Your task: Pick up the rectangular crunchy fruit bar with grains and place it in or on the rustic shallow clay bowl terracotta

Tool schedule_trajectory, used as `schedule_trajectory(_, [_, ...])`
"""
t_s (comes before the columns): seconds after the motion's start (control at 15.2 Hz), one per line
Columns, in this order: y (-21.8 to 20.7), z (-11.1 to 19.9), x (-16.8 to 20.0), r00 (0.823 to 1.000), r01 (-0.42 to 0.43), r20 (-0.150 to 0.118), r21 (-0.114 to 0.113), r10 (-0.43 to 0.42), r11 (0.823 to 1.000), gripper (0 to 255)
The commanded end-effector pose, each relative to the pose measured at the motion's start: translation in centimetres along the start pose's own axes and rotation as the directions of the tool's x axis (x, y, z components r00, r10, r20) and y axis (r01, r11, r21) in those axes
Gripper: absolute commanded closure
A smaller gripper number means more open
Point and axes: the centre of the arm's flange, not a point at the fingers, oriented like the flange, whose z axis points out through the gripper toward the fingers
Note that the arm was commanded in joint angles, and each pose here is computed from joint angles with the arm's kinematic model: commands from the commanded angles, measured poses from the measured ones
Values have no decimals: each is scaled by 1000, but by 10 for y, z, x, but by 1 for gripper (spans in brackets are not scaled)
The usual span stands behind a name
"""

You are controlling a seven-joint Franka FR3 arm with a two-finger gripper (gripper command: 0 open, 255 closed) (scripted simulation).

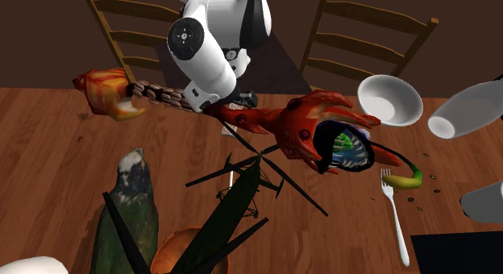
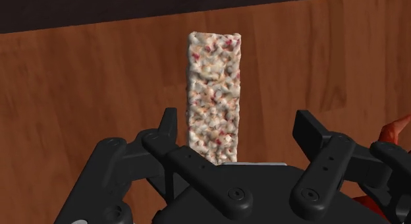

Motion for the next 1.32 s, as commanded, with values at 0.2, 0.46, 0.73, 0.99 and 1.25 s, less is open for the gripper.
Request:
schedule_trajectory(0.2, [7,-13,1,998,-33,-61,-16,32,999,255])
schedule_trajectory(0.46, [5,-23,-2,998,-32,-61,-16,31,999,255])
schedule_trajectory(0.73, [-4,-26,17,991,-63,-120,-90,52,994,0])
schedule_trajectory(0.99, [-2,-5,20,991,-63,-120,-90,52,994,0])
schedule_trajectory(1.25, [-1,14,22,991,-63,-120,-90,52,994,0])
